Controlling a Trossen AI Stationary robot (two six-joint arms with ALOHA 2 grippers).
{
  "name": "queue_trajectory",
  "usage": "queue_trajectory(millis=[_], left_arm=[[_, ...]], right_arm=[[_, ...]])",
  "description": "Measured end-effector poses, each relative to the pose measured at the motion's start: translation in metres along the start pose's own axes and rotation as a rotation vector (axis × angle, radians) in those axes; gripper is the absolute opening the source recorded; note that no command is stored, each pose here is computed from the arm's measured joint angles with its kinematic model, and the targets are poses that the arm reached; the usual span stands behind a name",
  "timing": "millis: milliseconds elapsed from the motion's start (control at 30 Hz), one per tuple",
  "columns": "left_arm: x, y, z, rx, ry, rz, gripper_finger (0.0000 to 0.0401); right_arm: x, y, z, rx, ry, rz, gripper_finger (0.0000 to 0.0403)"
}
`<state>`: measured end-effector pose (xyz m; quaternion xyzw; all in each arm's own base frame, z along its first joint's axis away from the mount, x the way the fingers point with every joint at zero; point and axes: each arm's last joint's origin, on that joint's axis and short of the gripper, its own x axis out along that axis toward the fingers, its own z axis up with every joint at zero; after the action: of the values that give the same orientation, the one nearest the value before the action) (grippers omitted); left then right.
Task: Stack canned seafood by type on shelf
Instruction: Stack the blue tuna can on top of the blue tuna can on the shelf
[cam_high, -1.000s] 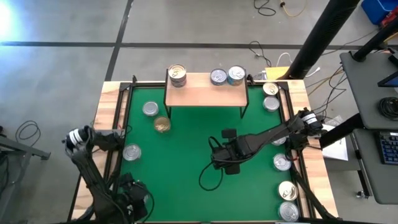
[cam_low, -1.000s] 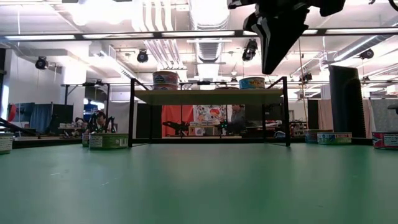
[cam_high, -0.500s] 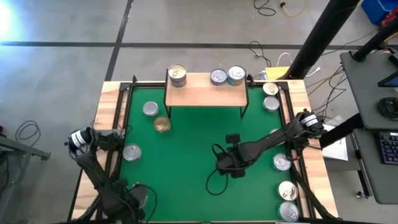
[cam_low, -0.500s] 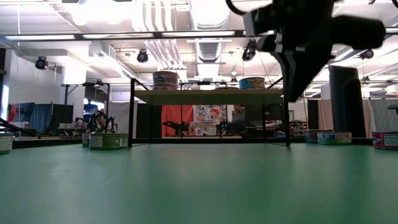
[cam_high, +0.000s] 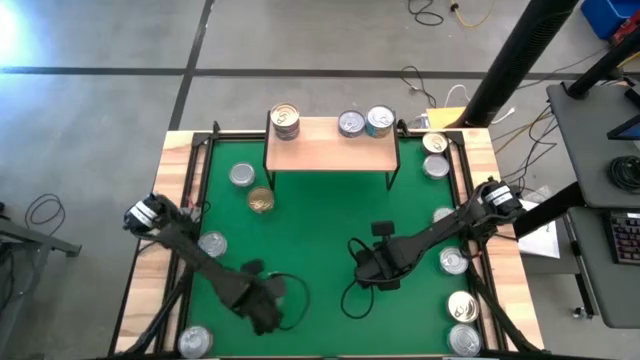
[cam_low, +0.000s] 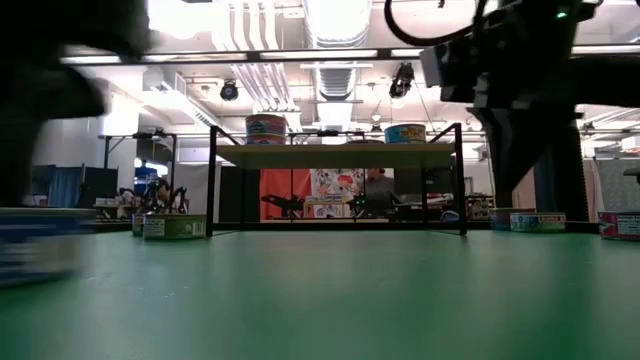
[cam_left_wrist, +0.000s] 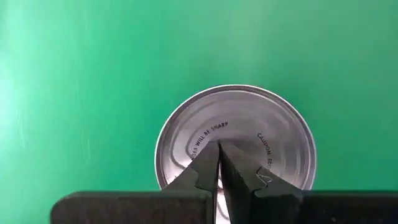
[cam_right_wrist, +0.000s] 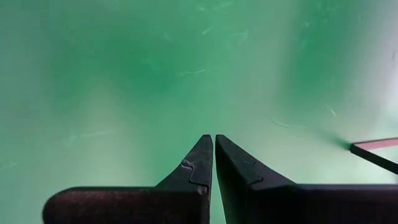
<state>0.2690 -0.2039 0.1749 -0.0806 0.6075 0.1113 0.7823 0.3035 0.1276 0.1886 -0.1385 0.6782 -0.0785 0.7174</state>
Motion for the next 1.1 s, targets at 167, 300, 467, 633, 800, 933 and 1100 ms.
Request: queue_trajectory(millis=[167, 300, 467, 633, 800, 933, 1100], left_arm=[[0.006, 0.013, 0.048, 0.097, -0.206, -0.079, 0.0], [-0.001, 0.02, 0.068, 0.111, -0.245, -0.085, 0.0], [-0.021, 0.017, 0.049, 0.091, -0.06, 0.015, 0.0], [-0.024, 0.007, 0.005, -0.001, 0.25, -0.015, 0.0], [-0.007, -0.013, -0.019, -0.068, 0.298, -0.138, 0.0], [0.007, -0.025, -0.013, -0.08, 0.117, -0.198, 0.0], [0.017, -0.02, 0.004, -0.068, -0.013, -0.12, 0.0]], right_arm=[[-0.005, 0.011, -0.003, -0.026, -0.018, 0.005, 0.0013], [-0.011, 0.016, -0.005, -0.001, -0.036, 0.011, 0.0013], [-0.021, 0.024, -0.014, 0.022, -0.052, 0.017, 0.0013], [-0.024, 0.034, -0.019, 0.011, -0.065, 0.012, 0.0013], [-0.023, 0.035, -0.017, 0.013, -0.105, -0.003, 0.0013], [-0.023, 0.034, -0.014, -0.024, -0.13, -0.018, 0.0013], [-0.023, 0.035, -0.012, -0.042, -0.144, -0.012, 0.0013]])
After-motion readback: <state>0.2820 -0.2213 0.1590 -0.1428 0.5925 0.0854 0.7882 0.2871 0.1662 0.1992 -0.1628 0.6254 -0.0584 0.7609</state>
